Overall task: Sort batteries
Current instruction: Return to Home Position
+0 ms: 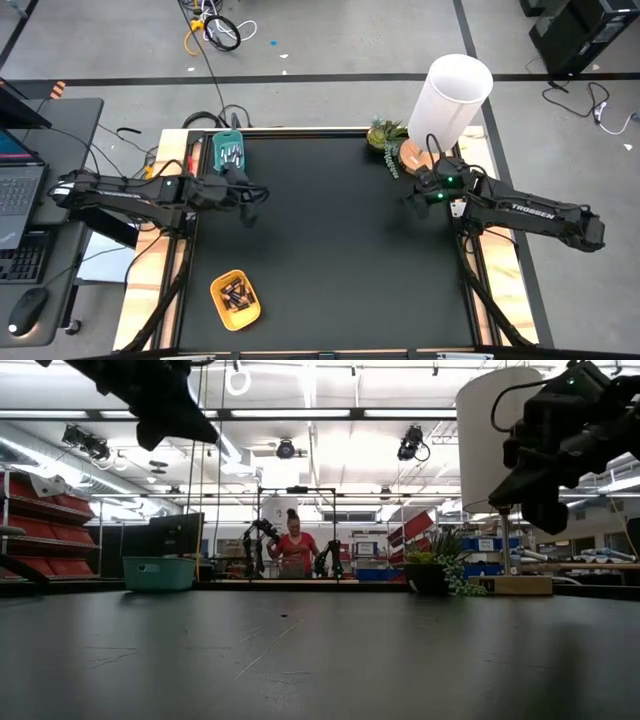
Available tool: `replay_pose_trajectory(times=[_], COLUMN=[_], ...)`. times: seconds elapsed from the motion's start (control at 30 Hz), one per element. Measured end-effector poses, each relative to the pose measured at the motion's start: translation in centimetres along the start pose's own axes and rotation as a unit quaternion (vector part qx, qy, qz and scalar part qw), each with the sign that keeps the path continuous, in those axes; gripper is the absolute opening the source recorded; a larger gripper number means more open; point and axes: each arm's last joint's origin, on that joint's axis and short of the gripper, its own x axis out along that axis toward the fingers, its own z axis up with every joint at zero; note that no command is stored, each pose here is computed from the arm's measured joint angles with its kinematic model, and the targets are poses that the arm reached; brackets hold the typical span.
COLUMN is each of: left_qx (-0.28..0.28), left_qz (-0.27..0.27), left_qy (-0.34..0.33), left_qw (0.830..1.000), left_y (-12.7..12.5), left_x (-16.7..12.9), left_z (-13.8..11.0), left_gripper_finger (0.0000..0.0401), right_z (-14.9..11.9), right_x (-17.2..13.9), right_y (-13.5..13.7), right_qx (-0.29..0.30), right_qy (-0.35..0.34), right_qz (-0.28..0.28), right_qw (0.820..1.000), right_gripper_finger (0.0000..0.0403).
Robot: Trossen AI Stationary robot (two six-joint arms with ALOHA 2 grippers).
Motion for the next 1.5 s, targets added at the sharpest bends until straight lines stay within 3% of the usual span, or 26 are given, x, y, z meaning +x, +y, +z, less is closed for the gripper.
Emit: replay_pose_trajectory(times=[0.47,0.97,1.5], left_qx=[-0.037,-0.024,0.004], left_qz=[-0.026,-0.013,0.013], left_qy=[-0.067,-0.04,0.018], left_qw=[0.997,0.999,1.0], left_y=[-0.2,1.9,3.8], left_x=[0.5,3.6,4.2], left_z=[0.8,-7.3,-12.3], left_gripper_finger=[0.006,0.006,0.006], right_z=[0.0,0.0,-0.4], right_x=[0.0,-0.6,-4.7], right_y=[0.0,0.3,2.4], right_qx=[-0.011,-0.021,-0.093], right_qy=[-0.001,-0.018,-0.146], right_qz=[-0.001,0.011,0.096], right_qw=[1.0,1.0,0.98], right_gripper_finger=[0.0001,0.0001,0.0003])
